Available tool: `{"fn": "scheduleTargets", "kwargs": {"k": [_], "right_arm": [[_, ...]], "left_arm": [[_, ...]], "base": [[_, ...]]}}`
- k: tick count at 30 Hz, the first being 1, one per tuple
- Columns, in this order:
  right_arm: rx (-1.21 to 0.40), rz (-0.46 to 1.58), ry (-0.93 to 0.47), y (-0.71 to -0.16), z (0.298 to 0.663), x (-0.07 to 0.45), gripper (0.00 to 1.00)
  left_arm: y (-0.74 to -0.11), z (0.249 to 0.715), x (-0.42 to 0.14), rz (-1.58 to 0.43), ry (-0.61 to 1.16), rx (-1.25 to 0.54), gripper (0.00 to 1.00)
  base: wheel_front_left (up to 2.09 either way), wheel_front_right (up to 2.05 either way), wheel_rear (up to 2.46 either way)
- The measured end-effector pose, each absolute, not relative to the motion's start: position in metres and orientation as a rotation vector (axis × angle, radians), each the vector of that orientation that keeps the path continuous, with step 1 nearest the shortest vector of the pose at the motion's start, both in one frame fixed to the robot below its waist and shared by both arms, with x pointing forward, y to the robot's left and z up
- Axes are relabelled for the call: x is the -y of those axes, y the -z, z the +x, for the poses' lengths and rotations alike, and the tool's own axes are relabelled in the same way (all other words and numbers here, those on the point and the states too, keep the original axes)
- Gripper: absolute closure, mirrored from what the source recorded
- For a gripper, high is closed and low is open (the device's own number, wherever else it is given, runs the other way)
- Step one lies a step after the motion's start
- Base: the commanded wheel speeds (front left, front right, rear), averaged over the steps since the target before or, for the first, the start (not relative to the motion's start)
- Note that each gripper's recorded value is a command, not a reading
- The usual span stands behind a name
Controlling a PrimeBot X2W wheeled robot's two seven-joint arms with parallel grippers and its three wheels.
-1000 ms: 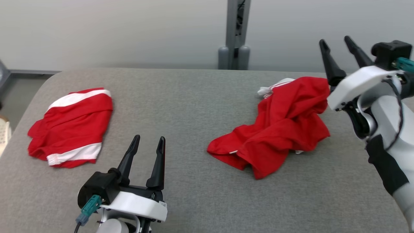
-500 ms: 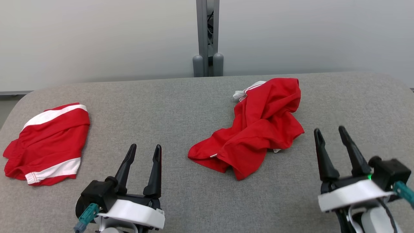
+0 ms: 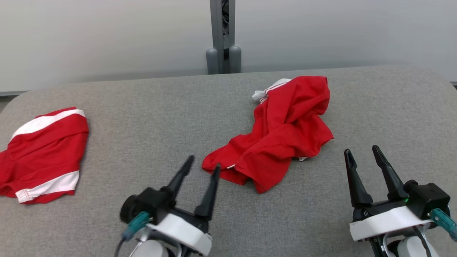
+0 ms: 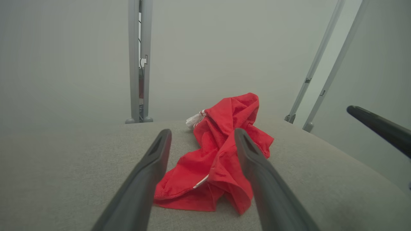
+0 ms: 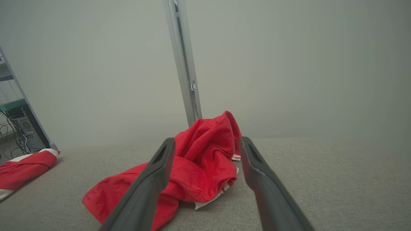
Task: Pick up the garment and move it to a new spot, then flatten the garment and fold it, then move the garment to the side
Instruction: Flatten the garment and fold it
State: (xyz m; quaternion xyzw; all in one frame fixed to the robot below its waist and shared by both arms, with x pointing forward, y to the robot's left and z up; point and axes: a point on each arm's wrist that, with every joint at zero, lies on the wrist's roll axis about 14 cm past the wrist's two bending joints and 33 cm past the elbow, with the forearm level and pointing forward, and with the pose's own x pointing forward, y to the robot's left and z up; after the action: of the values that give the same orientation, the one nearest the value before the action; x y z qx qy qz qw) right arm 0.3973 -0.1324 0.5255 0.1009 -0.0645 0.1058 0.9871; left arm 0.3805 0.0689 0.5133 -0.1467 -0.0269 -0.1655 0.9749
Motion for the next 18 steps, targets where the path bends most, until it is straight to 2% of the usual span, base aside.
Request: {"fn": "scheduleTargets", "kwargs": {"k": [9, 18], "right_arm": [[0.080, 0.192, -0.173, -0.507, 0.398, 0.143, 0.00], [0.053, 0.191, -0.088, -0.495, 0.402, 0.170, 0.00]], "left_arm": [[-0.473, 0.394, 0.001, -0.184, 0.594, -0.144, 0.00], [-0.436, 0.415, 0.023, -0.162, 0.652, -0.293, 0.00]], "base": [[0.00, 0.00, 0.00], [0.00, 0.00, 0.00]]}}
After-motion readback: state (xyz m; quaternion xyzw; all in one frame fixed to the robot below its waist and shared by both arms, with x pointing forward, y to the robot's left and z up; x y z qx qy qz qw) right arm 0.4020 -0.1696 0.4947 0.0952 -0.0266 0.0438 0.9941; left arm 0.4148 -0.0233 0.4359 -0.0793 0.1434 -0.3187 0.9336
